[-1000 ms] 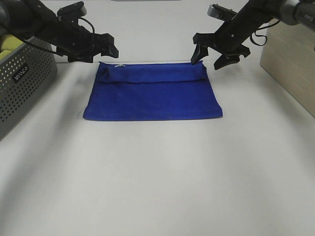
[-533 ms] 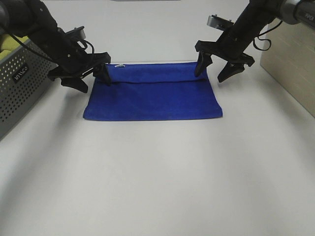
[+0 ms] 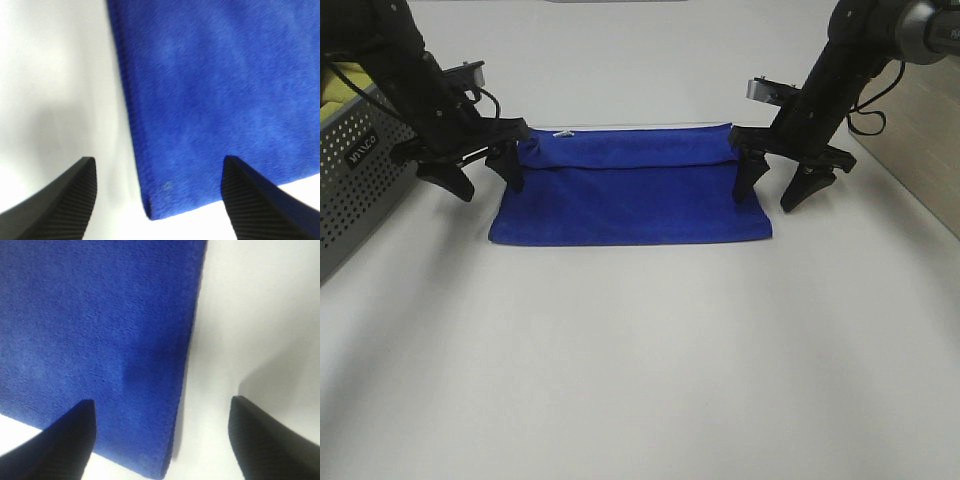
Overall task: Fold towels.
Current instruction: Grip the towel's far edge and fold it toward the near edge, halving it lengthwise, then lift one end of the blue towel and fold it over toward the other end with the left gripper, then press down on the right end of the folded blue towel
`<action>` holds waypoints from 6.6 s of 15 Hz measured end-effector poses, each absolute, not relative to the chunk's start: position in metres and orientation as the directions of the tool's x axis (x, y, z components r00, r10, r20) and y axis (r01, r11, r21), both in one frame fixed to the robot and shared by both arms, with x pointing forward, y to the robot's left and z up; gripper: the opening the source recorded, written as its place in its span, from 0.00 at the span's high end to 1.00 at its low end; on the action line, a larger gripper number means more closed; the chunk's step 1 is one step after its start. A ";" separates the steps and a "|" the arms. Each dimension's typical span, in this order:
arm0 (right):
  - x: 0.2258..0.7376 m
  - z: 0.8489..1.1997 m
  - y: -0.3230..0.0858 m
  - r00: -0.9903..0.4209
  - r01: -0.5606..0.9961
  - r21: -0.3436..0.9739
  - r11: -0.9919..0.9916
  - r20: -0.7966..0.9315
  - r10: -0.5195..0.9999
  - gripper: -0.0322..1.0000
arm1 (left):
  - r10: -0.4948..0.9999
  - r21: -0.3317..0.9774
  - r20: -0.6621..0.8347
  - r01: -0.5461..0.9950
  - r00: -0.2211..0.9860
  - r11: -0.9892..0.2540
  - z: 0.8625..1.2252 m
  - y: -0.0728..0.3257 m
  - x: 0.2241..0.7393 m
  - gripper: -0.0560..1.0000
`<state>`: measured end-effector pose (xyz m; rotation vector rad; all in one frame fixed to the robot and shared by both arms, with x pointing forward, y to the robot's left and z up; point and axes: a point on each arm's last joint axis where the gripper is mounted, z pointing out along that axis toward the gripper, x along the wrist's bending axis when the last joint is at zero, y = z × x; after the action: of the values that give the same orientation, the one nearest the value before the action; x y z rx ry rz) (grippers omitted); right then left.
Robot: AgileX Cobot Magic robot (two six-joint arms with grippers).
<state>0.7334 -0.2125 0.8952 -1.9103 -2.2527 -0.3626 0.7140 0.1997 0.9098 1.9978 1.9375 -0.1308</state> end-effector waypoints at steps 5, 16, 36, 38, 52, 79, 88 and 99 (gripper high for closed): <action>0.732 0.895 -0.211 -0.175 0.984 0.075 0.160 0.300 0.938 0.29 | 0.940 0.167 -0.332 0.976 -0.075 0.137 0.877 0.206 0.692 0.32; 0.722 0.871 -0.201 -0.077 0.997 0.054 0.059 0.427 0.901 0.83 | 0.897 0.182 -0.436 0.969 -0.074 0.169 0.868 0.177 0.693 0.84; 0.715 0.932 -0.203 -0.125 0.982 0.181 0.055 0.407 0.905 0.97 | 0.905 0.310 -0.423 0.931 -0.048 0.195 0.940 0.182 0.690 0.94; 0.732 0.927 -0.202 -0.141 0.974 0.221 0.052 0.406 0.903 0.97 | 0.899 0.346 -0.435 0.911 -0.055 0.223 0.942 0.189 0.710 0.94; 0.765 0.889 -0.198 -0.157 0.965 0.257 0.052 0.407 0.900 0.41 | 0.885 0.402 -0.456 0.865 -0.096 0.300 0.901 0.192 0.745 0.36; 0.767 0.929 -0.201 -0.196 0.956 0.275 0.098 0.356 0.914 0.17 | 0.949 0.498 -0.314 0.855 0.025 0.142 0.942 0.202 0.740 0.87; 0.767 0.930 -0.200 -0.192 0.957 0.274 0.092 0.363 0.912 0.17 | 0.852 0.488 -0.517 0.845 0.077 0.220 0.965 0.093 0.724 0.87; 0.767 0.933 -0.194 -0.179 0.961 0.270 0.060 0.444 0.878 0.17 | 0.680 0.390 -0.732 0.802 -0.028 0.453 0.952 0.055 0.726 0.42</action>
<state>0.7665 -0.1937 0.9329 -1.9003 -2.1634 -0.7696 0.7257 0.0554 0.9517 1.2741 1.7535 -0.1603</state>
